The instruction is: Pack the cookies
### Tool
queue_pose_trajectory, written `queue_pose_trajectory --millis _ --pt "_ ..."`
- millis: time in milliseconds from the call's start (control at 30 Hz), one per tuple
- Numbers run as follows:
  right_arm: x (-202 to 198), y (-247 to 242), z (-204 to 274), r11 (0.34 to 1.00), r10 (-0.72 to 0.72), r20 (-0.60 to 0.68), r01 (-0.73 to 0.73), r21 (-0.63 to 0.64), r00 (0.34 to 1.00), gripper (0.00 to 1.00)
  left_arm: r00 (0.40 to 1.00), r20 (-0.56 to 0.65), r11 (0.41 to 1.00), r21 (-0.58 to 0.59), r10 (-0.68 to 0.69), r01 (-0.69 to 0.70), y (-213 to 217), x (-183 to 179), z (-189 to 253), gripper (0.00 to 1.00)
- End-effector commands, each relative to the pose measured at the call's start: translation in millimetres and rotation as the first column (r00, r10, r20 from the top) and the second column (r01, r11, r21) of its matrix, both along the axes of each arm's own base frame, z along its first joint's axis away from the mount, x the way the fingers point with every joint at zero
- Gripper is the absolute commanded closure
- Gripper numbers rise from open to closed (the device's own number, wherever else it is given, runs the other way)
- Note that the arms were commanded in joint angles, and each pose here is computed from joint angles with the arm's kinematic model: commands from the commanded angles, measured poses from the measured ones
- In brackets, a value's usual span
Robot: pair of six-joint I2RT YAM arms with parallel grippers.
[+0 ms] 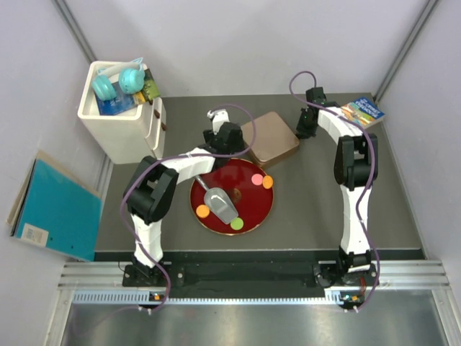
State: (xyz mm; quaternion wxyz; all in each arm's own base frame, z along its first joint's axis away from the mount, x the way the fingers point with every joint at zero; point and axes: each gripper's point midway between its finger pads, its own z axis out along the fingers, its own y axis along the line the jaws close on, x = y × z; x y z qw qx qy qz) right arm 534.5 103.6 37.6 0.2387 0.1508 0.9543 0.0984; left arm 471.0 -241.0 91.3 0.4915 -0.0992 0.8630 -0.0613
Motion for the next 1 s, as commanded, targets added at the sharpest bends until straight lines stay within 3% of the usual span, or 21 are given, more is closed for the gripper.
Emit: queue_pose_trajectory --millis 0,333,567,967 --pt "6.9 0.6 49.9 1.0 -0.024 0.096 0.024 0.006 0.995 0.88 0.996 0.08 0.998 -0.042 0.05 -0.047 10.0 12.5 37.6 0.13" --pt "11.8 -28.4 66.1 0.995 -0.104 0.132 0.103 0.018 0.986 0.86 0.985 0.128 0.992 -0.07 0.114 -0.106 38.0 18.5 65.8 0.12" --pt "0.9 -13.3 29.8 0.994 -0.073 0.035 0.07 0.083 0.997 0.87 0.982 0.131 0.99 -0.072 0.133 -0.124 47.2 18.5 75.6 0.12" --pt "-7.6 9.0 15.5 0.974 -0.043 0.011 0.039 0.223 0.999 0.88 0.983 0.119 0.987 -0.094 0.141 -0.131 52.4 7.6 77.0 0.13"
